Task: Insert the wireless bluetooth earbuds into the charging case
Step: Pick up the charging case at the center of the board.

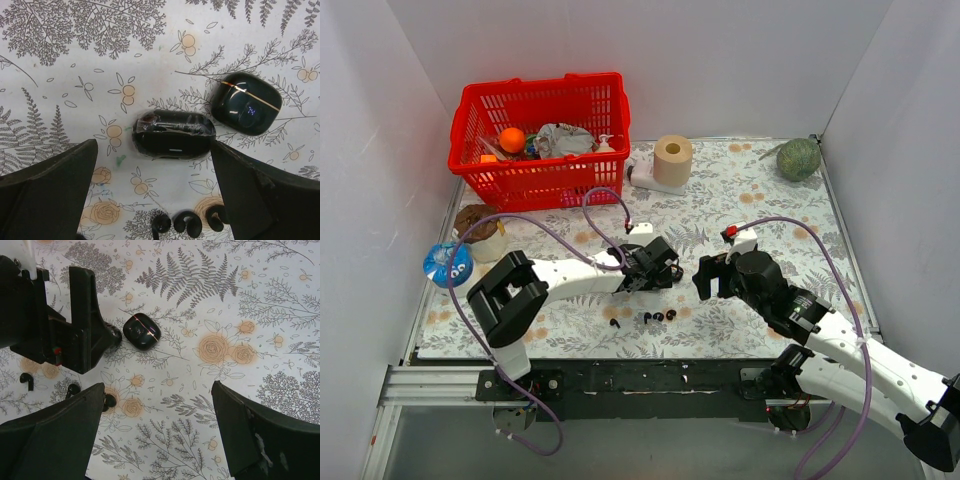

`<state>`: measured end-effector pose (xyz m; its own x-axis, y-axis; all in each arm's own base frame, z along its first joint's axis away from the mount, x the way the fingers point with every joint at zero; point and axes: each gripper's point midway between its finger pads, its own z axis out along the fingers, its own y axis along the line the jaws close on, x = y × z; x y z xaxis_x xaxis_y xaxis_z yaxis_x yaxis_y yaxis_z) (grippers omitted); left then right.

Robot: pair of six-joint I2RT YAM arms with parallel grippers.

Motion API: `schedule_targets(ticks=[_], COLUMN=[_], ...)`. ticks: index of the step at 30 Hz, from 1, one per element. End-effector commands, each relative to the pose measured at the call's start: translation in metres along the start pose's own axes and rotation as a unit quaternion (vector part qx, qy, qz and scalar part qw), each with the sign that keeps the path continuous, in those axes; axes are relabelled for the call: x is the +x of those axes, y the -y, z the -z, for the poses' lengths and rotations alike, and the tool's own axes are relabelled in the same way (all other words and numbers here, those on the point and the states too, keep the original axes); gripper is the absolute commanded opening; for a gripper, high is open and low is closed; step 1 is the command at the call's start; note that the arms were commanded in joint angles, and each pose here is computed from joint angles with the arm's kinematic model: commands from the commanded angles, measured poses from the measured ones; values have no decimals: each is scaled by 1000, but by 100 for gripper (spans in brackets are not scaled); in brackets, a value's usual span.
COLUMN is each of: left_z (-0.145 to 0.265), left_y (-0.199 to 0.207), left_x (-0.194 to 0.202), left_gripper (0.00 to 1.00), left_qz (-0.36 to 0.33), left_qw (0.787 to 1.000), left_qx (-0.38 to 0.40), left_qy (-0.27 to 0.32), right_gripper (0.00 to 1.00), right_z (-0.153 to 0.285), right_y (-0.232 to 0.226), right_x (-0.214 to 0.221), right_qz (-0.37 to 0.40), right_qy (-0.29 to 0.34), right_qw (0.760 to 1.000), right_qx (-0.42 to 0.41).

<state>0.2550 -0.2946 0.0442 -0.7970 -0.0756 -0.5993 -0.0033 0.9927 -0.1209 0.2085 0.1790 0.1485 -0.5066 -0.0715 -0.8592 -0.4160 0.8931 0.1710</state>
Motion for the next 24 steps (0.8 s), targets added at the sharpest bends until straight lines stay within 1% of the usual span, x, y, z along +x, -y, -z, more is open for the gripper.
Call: schedule_targets(ticks=[1,15,24], left_z=[2,-11,-15], left_y=[11,16,16], left_x=[-19,-6,0], left_gripper=[98,98,98], left_qz=[3,-12,-36], left_qw=[1000,1000,999], left_qx=[0,7,15], left_qy=[22,4,-1], right_gripper=[95,95,95], right_z=[2,2,4], right_y=[-1,-1,1], right_x=[-2,3,5], right_qz=[-5,-8,-8], right_qy=[2,-2,-4], right_qw=[1000,1000,1000], right_qx=[-2,-4,-2])
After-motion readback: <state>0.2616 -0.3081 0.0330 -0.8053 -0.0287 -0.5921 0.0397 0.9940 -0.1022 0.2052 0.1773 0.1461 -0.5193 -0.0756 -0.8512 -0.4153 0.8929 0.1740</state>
